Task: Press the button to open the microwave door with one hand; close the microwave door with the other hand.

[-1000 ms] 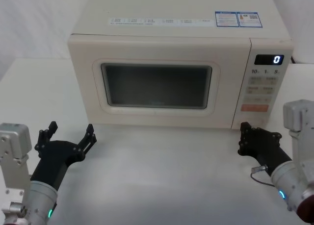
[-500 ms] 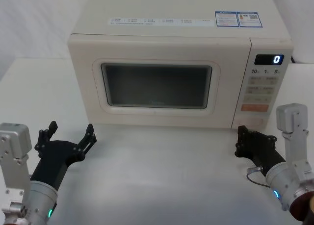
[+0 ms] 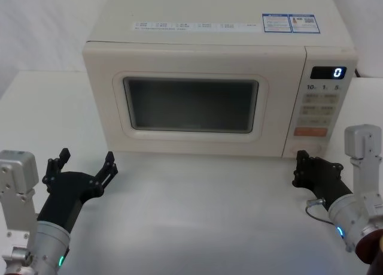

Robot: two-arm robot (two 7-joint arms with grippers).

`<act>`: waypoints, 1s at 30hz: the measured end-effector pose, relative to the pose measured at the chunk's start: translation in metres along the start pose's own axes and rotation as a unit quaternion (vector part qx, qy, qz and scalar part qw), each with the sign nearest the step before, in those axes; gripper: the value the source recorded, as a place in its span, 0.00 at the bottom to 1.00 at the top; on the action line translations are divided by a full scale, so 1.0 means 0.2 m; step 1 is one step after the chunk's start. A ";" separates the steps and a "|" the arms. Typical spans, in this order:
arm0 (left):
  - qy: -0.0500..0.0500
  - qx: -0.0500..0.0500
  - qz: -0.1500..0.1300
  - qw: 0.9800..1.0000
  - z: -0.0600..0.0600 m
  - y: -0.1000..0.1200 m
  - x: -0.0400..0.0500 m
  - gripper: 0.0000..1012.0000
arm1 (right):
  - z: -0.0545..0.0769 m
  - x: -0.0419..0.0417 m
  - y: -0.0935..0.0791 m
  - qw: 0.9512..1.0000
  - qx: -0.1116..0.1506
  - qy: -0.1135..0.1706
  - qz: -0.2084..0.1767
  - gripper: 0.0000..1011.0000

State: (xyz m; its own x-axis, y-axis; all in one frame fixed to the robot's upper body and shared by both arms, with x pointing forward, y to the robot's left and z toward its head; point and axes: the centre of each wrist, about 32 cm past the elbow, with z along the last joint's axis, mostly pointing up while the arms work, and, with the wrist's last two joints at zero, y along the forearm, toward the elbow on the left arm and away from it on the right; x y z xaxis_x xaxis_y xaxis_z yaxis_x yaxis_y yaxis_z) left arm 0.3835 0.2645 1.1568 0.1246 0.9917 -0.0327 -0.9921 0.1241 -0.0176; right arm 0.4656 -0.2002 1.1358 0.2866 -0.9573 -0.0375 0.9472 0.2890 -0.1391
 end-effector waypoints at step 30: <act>0.000 0.000 0.000 1.000 0.00 0.00 0.000 0.99 | -0.03 0.071 0.04 1.000 0.012 0.008 0.007 0.00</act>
State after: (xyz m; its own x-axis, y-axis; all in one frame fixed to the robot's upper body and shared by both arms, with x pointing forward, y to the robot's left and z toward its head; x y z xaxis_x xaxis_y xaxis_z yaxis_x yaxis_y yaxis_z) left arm 0.3835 0.2645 1.1568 0.1246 0.9917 -0.0326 -0.9921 0.1240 -0.0176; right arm 0.4769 -0.2114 1.1284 0.2979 -0.9530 -0.0554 0.9464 0.3024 -0.1137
